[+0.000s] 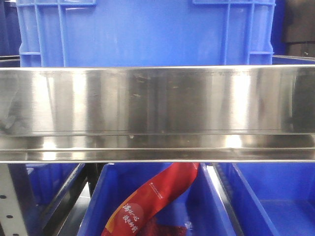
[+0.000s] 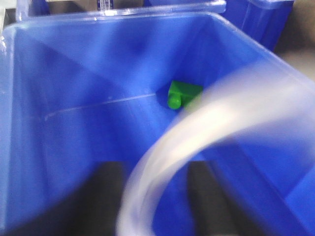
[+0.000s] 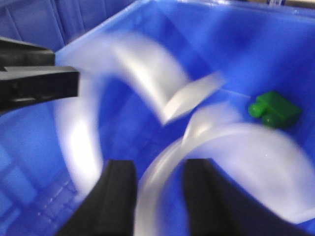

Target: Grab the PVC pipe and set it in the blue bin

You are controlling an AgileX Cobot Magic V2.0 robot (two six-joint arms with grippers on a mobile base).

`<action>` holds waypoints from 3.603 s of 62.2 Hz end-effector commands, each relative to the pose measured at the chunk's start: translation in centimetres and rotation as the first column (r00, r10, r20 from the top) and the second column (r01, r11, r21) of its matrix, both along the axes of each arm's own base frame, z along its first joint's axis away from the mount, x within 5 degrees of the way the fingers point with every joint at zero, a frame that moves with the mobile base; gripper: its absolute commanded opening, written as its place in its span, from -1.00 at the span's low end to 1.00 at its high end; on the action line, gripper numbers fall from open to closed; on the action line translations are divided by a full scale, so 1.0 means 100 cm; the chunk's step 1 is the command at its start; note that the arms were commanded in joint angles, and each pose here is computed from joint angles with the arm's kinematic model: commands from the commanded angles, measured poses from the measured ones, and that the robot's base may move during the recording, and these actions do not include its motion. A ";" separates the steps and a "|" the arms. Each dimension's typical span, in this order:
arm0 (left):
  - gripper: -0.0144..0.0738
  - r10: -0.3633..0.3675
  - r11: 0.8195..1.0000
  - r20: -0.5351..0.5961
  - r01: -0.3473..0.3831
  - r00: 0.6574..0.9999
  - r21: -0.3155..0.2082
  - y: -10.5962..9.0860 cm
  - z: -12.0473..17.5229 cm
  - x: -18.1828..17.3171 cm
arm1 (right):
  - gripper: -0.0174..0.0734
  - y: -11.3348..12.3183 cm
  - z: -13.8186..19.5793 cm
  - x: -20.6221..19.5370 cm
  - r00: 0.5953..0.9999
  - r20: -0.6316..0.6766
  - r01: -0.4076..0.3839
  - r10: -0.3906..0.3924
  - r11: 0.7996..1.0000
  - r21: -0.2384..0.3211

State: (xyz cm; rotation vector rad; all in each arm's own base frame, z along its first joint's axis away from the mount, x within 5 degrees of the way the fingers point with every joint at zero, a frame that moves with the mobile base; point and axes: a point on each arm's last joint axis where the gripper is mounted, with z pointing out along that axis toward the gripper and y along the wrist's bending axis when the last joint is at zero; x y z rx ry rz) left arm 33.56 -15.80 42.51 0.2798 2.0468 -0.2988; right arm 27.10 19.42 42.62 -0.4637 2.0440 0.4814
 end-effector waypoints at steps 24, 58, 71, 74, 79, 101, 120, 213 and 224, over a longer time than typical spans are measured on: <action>0.08 -0.011 1.000 -0.025 0.010 1.000 -0.018 -0.004 0.000 -0.001 | 0.06 -0.002 0.002 0.001 1.000 0.012 0.004 -0.004 1.000 -0.017; -0.92 -0.035 0.999 0.068 0.037 0.997 -0.030 0.016 0.044 -0.044 | -0.98 -0.015 0.001 0.003 0.998 -0.019 0.066 -0.066 0.997 -0.040; -0.92 -0.037 0.996 0.180 0.052 0.983 -0.078 0.032 0.050 -0.076 | -0.98 -0.043 0.041 -0.015 0.985 0.124 0.111 -0.123 0.989 0.093; -0.92 -0.038 0.994 0.206 0.058 0.978 -0.088 0.035 0.047 -0.084 | -0.98 -0.048 0.048 -0.021 0.978 0.163 0.113 -0.127 0.989 0.096; -0.92 -0.039 0.992 0.245 0.067 0.969 -0.105 0.042 0.036 -0.099 | -0.98 -0.055 0.057 -0.030 0.970 0.204 0.119 -0.135 0.989 0.089; -0.92 0.106 0.982 0.298 -0.053 0.949 -0.181 0.100 -0.008 -0.157 | -0.98 -0.079 0.021 -0.074 0.927 0.357 0.062 -0.115 0.986 0.157; -0.92 0.164 0.975 0.305 -0.108 0.938 -0.194 0.125 -0.050 -0.211 | -0.98 -0.106 -0.036 -0.123 0.938 0.330 0.047 -0.109 0.981 0.189; -0.92 0.165 0.974 0.304 -0.107 0.938 -0.198 0.133 -0.085 -0.241 | -0.98 -0.143 -0.071 -0.175 0.842 0.527 0.038 -0.116 0.987 0.157; -0.92 0.165 0.974 0.304 -0.107 0.938 -0.198 0.133 -0.085 -0.241 | -0.98 -0.168 -0.104 -0.194 0.796 0.551 0.187 -0.249 0.968 0.167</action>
